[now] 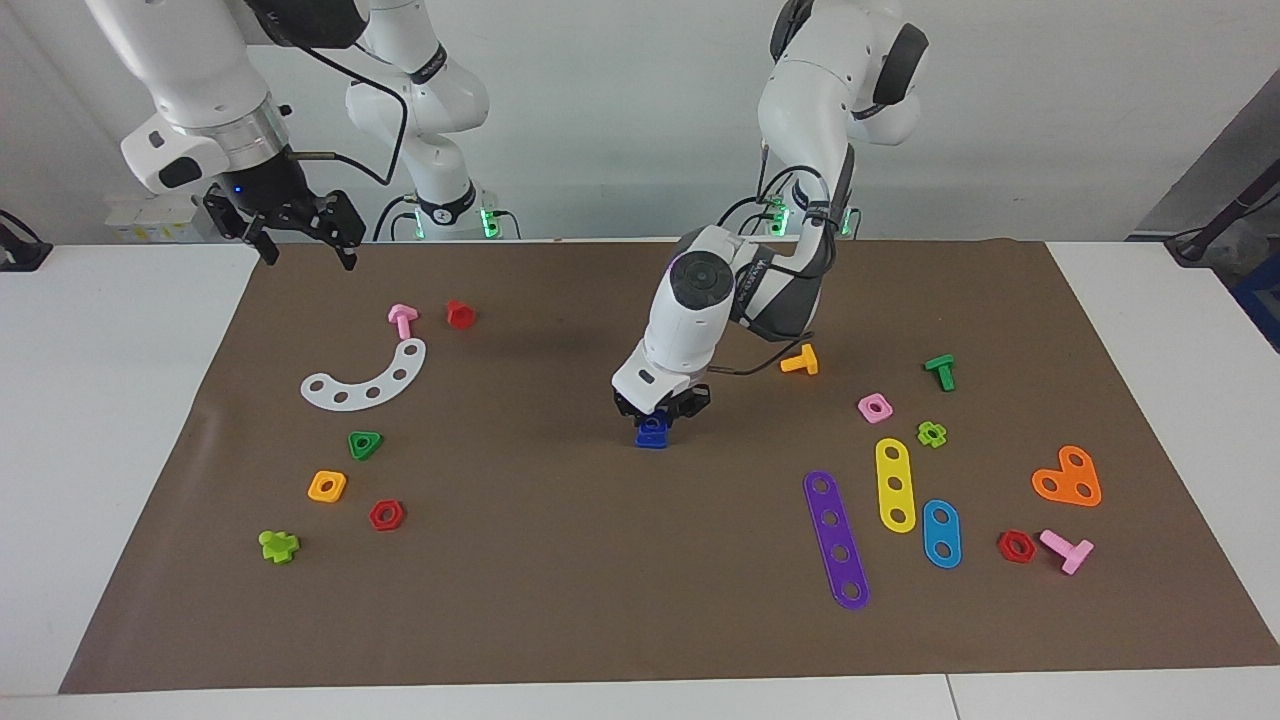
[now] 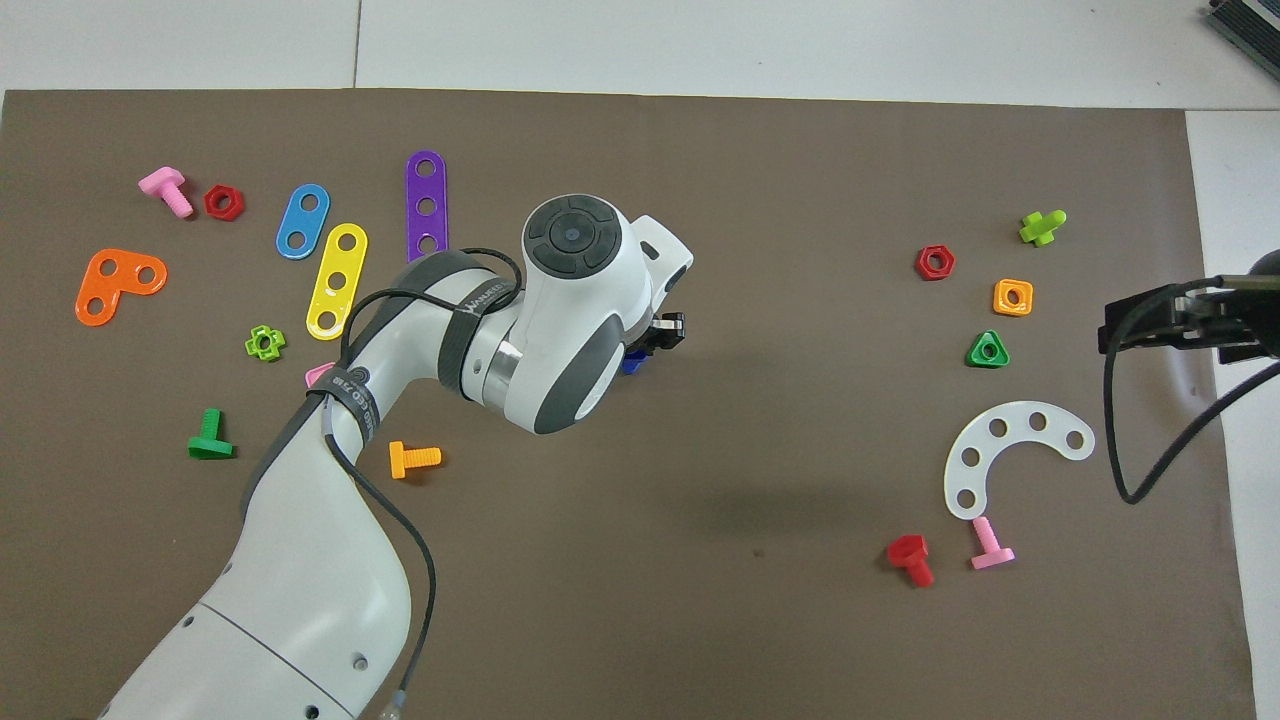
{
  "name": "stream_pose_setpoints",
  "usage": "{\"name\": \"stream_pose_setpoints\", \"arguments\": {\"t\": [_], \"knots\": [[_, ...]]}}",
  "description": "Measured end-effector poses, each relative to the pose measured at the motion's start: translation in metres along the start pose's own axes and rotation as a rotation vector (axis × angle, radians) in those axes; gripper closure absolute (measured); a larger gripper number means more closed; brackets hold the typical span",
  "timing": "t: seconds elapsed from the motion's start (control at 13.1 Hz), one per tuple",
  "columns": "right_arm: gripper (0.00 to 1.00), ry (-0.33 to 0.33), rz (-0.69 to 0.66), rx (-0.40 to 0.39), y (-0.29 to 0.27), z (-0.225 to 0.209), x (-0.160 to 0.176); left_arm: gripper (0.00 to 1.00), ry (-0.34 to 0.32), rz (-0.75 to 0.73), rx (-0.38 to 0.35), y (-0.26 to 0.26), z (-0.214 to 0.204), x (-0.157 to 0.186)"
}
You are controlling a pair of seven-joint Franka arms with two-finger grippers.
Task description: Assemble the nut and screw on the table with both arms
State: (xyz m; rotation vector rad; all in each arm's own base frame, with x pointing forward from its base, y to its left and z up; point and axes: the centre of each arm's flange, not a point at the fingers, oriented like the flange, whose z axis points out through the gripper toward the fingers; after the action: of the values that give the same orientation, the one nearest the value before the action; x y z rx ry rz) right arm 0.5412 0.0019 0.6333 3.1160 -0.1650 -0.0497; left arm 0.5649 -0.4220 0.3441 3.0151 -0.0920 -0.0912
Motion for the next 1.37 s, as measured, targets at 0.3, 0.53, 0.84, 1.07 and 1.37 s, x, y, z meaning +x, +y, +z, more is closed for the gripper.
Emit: {"name": "stream_pose_setpoints", "arguments": {"t": [0.3,0.53,0.84,1.07,1.37], "knots": [[0.0,0.0,0.0,0.0,0.0,0.0,0.0,0.54,-0.013,-0.001,0.009,-0.003,0.008,-0.003],[0.0,0.0,0.0,0.0,0.0,0.0,0.0,0.54,-0.016,-0.003,0.012,-0.005,0.015,-0.005],[0.0,0.0,0.0,0.0,0.0,0.0,0.0,0.54,-0.012,-0.005,0.011,-0.007,0.025,-0.006],[0.0,0.0,0.0,0.0,0.0,0.0,0.0,0.43,-0.01,-0.005,0.01,-0.007,0.025,-0.006],[0.0,0.0,0.0,0.0,0.0,0.0,0.0,0.09,-0.009,-0.006,0.01,-0.007,0.024,-0.005]]}}
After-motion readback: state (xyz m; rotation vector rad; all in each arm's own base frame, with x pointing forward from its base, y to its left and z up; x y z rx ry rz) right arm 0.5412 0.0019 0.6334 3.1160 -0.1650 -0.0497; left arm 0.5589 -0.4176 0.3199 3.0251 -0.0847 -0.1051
